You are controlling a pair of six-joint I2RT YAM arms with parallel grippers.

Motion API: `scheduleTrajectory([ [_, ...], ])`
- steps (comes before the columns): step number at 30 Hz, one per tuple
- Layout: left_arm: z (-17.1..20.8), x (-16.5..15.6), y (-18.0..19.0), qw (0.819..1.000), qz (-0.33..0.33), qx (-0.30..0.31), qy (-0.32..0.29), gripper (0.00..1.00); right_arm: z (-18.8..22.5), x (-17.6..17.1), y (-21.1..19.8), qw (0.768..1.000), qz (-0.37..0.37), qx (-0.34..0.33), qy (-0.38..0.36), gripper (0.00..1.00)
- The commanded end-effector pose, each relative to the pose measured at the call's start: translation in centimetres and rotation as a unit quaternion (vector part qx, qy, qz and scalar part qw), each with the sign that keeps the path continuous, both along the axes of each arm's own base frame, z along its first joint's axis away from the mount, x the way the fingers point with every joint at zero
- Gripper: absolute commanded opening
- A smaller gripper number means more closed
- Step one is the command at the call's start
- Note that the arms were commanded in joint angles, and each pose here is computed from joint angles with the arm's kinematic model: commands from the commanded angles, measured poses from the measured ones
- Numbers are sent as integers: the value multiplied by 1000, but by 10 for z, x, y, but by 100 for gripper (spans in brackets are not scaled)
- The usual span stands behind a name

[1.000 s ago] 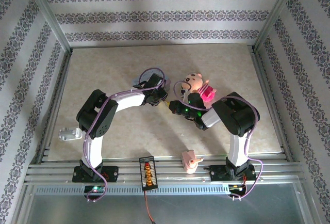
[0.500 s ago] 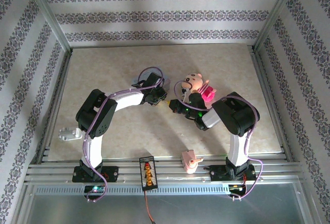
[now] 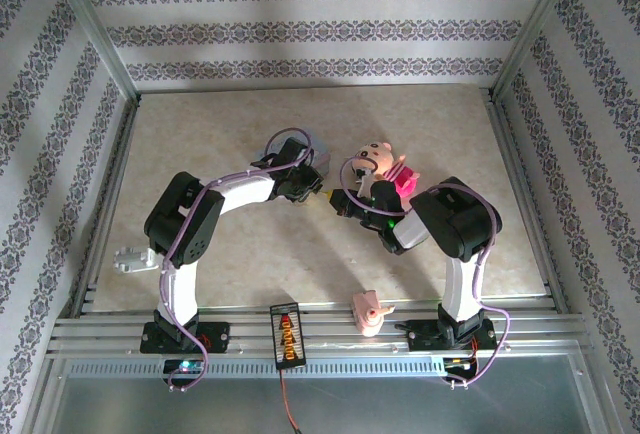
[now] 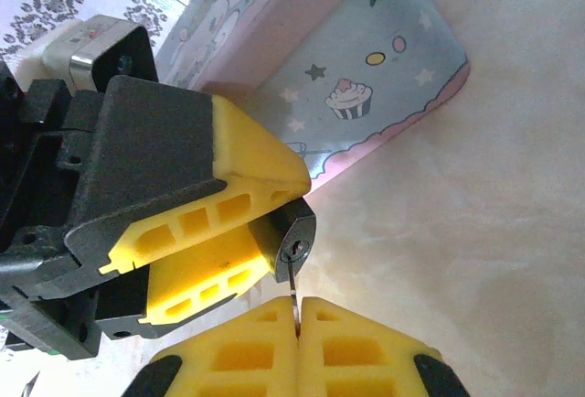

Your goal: Unlock a padlock with a key

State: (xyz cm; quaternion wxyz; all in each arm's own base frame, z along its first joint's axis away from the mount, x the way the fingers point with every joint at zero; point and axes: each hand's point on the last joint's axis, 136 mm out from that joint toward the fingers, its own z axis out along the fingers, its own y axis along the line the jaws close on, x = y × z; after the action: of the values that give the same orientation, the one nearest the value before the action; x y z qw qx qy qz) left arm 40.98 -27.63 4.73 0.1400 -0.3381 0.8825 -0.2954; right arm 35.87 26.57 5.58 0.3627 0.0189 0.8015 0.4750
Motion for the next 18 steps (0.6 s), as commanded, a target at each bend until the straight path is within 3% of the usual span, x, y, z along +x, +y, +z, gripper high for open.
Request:
scheduleTrajectory([
  [1, 0, -27, -21, 996, -8, -65, 62, 0, 28, 2, 9, 998, 10, 44, -45, 0],
  [8, 13, -21, -24, 995, 12, -90, 51, 0, 22, 7, 5, 995, -32, 91, 2, 0],
  [18, 14, -21, -28, 992, 18, -111, 55, 0, 35, 9, -6, 992, -75, 97, -10, 0],
])
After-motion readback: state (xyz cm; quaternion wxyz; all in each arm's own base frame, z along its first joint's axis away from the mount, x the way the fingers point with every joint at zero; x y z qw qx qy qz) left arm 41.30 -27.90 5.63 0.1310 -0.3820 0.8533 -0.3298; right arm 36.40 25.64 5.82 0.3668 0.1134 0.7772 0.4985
